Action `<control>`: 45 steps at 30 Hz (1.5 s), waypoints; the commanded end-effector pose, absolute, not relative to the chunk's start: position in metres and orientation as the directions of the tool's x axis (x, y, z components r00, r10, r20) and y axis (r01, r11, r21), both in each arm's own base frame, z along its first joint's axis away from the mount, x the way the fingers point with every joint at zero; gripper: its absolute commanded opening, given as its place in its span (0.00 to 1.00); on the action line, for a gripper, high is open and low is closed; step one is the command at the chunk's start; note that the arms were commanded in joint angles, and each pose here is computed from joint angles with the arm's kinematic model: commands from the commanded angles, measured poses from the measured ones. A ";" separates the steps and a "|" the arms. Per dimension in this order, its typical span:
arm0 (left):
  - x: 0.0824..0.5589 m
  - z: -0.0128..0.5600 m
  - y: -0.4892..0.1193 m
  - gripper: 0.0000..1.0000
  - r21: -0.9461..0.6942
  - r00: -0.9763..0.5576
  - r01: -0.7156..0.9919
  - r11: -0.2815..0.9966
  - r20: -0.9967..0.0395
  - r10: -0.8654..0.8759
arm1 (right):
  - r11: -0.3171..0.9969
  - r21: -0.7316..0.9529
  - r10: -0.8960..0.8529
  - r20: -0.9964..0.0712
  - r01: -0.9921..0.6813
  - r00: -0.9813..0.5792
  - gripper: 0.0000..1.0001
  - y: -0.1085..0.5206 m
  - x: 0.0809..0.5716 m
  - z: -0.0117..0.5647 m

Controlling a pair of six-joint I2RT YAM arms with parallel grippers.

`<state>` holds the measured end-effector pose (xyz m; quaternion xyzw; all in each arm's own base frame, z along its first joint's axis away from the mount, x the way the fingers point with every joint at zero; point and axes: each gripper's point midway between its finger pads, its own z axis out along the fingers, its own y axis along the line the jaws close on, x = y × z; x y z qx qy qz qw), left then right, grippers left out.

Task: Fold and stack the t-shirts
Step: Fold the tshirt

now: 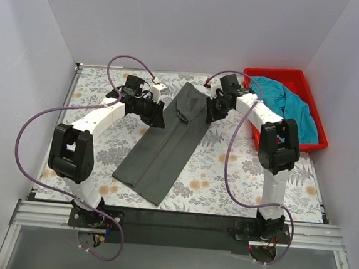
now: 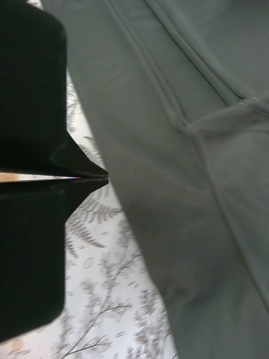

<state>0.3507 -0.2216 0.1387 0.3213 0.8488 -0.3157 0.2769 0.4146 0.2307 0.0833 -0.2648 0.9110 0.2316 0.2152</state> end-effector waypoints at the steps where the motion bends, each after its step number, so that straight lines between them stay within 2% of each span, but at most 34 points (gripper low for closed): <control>1: 0.366 0.158 -0.211 0.25 -0.411 -0.671 0.665 0.623 -0.695 0.258 | 0.780 0.264 -0.367 -0.542 -0.568 -0.756 0.01 0.247 0.438 0.082; 11: 0.371 0.145 -0.169 0.26 -0.446 -0.734 0.552 0.705 -0.661 0.157 | 0.853 0.122 -0.403 -0.465 -0.508 -0.788 0.01 0.241 0.483 0.007; 12: 0.367 0.141 -0.168 0.26 -0.448 -0.739 0.547 0.707 -0.655 0.157 | 0.854 0.106 -0.393 -0.510 -0.509 -0.765 0.01 0.248 0.502 0.018; 17: 0.337 0.133 -0.169 0.26 -0.495 -0.764 0.532 0.687 -0.630 0.139 | 0.807 0.027 -0.459 -0.601 -0.590 -0.654 0.01 0.278 0.539 0.007; 19: 0.332 0.128 -0.167 0.27 -0.493 -0.767 0.528 0.691 -0.626 0.139 | 0.785 0.018 -0.444 -0.680 -0.619 -0.583 0.01 0.296 0.558 0.020; 23: 0.355 0.138 -0.165 0.28 -0.437 -0.720 0.540 0.719 -0.682 0.127 | 0.767 -0.012 -0.403 -0.787 -0.642 -0.467 0.01 0.311 0.579 0.064; 27: 0.385 0.126 -0.175 0.27 -0.506 -0.776 0.485 0.713 -0.625 0.084 | 0.754 -0.099 -0.414 -0.839 -0.650 -0.353 0.02 0.306 0.585 0.118; 30: 0.394 0.102 -0.178 0.27 -0.552 -0.831 0.407 0.728 -0.554 0.045 | 0.747 -0.121 -0.412 -0.857 -0.654 -0.311 0.09 0.301 0.575 0.153; 35: 0.390 0.070 -0.174 0.24 -0.565 -0.873 0.323 0.760 -0.489 0.008 | 0.725 -0.055 -0.383 -0.861 -0.687 -0.335 0.11 0.297 0.537 0.185; 41: 0.363 0.041 -0.177 0.23 -0.582 -0.921 0.230 0.780 -0.389 -0.018 | 0.665 0.161 -0.369 -0.779 -0.729 -0.508 0.09 0.300 0.470 0.167; 45: 0.332 0.025 -0.185 0.21 -0.595 -0.952 0.193 0.780 -0.306 0.002 | 0.633 0.213 -0.410 -0.724 -0.744 -0.555 0.08 0.301 0.429 0.147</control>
